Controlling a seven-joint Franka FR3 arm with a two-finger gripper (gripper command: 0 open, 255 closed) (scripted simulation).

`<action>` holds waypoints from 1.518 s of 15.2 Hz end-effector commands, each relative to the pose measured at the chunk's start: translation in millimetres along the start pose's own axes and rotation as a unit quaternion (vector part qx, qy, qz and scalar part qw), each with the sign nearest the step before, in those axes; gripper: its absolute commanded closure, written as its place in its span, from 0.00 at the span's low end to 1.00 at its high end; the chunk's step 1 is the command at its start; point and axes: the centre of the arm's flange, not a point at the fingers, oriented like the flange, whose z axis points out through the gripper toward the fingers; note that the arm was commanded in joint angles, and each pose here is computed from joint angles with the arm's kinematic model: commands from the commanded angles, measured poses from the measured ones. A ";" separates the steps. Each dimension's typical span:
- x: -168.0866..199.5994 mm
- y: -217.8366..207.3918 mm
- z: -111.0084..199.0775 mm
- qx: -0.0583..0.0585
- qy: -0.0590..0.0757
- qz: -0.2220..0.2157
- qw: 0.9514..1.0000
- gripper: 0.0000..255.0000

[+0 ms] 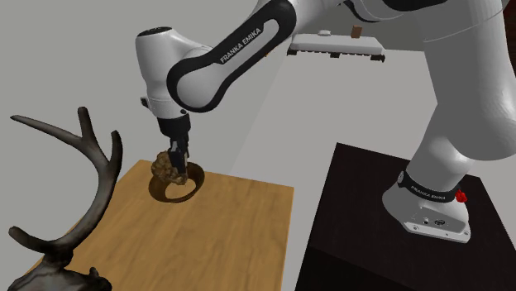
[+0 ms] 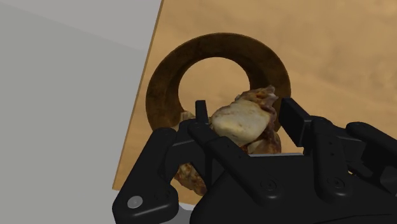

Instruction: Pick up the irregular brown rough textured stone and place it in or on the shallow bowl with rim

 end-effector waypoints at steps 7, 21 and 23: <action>-1.3 1.1 24.3 0.000 0.001 0.000 1.000 1.00; -1.3 1.1 -15.3 0.000 0.001 0.000 1.000 0.00; -1.3 1.1 -25.7 0.000 0.001 0.000 1.000 0.00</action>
